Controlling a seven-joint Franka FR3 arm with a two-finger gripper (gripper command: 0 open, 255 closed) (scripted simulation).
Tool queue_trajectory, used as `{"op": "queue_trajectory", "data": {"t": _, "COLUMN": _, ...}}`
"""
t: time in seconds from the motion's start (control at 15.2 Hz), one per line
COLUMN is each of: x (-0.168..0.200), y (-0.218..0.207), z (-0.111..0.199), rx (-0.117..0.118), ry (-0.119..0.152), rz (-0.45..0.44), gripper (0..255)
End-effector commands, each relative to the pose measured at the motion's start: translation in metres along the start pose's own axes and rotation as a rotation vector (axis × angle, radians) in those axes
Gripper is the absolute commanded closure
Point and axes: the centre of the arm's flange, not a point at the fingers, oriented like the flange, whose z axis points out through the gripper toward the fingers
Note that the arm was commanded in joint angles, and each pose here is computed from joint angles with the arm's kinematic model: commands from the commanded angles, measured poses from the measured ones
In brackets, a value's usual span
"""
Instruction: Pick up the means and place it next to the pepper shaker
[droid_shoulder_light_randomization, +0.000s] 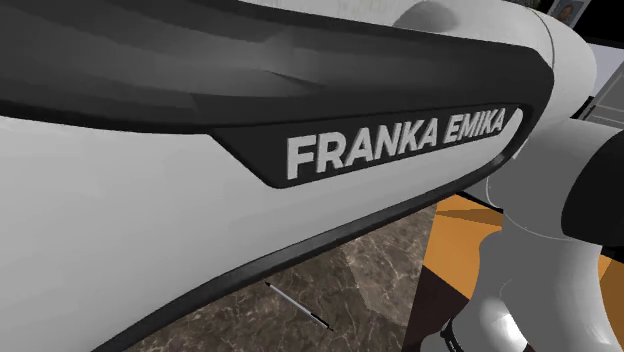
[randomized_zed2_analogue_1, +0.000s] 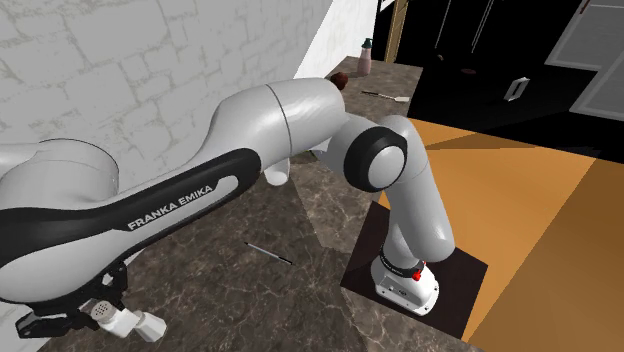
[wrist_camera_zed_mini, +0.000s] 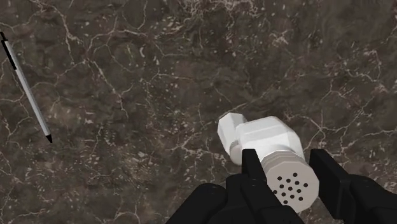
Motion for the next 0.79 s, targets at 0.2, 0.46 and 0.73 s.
{"op": "queue_trajectory", "data": {"t": 0.2, "x": 0.001, "y": -0.001, "z": 0.025, "rx": 0.0, "ry": 0.001, "rz": 0.001, "gripper": 255}}
{"op": "queue_trajectory", "data": {"t": 0.46, "x": 0.001, "y": -0.001, "z": 0.046, "rx": 0.0, "ry": 0.001, "rz": 0.001, "gripper": 255}}
{"op": "queue_trajectory", "data": {"t": 0.73, "x": 0.001, "y": 0.0, "z": 0.067, "rx": 0.0, "ry": 0.001, "rz": 0.001, "gripper": 255}}
